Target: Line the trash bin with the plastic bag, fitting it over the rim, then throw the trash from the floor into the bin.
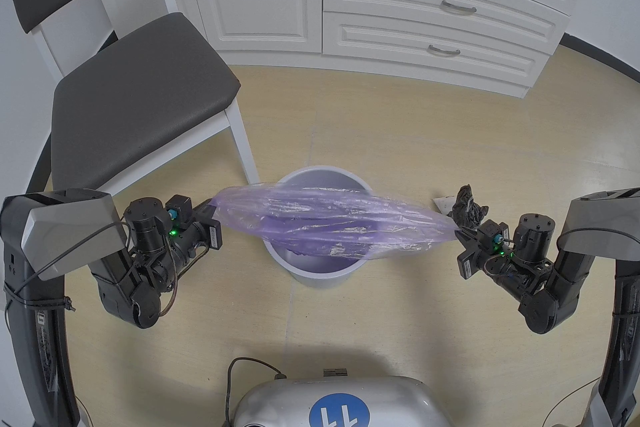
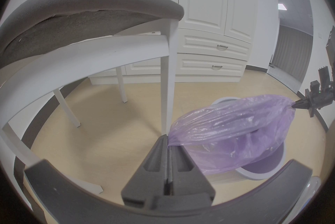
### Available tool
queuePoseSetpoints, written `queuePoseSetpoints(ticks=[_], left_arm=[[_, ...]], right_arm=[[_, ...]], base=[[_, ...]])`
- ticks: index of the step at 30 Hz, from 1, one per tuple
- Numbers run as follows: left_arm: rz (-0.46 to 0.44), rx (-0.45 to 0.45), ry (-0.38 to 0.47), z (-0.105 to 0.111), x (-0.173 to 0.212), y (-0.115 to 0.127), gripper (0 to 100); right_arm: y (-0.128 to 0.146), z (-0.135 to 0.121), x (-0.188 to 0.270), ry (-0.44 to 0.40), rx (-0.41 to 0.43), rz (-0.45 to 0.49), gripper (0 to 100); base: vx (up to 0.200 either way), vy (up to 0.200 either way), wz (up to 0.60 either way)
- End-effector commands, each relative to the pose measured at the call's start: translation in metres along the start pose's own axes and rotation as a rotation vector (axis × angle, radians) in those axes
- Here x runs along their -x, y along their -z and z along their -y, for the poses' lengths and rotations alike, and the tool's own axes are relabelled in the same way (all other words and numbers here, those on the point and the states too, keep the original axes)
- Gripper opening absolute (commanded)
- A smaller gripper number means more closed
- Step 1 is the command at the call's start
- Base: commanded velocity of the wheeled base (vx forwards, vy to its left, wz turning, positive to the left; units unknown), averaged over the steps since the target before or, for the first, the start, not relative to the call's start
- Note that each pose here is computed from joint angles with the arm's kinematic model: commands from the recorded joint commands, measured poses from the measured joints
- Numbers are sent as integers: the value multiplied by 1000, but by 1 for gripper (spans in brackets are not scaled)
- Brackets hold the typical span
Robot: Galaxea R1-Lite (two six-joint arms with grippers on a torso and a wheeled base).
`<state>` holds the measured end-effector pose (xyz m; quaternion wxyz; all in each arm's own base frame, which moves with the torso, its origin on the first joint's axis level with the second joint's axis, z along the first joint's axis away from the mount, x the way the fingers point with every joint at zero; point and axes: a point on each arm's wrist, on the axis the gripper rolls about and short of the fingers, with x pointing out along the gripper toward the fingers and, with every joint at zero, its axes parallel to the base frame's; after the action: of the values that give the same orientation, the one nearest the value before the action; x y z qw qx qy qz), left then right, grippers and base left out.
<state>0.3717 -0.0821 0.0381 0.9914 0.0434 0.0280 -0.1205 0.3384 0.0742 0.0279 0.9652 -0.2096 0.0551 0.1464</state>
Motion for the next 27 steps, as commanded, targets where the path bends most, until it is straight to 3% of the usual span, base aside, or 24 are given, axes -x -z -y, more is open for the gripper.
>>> queuePoseSetpoints(ticks=[1, 16, 22, 27], left_arm=[[-2, 0, -4, -2, -1, 0, 0], [-18, -1, -18, -7, 2, 0, 0], [-61, -65, -20, -14, 15, 5, 0], [-75, -69, -20, -14, 21, 4, 0]], right_arm=[[7, -2, -3, -6, -1, -17, 0], [12, 1, -8, -4, 5, 2, 0], [17, 1, -6, -6, 32, -16, 0], [21, -1, 6, -64, 74, -33, 0]], base=[[0, 0, 0], [0, 0, 0], [0, 0, 0], [0, 0, 0]])
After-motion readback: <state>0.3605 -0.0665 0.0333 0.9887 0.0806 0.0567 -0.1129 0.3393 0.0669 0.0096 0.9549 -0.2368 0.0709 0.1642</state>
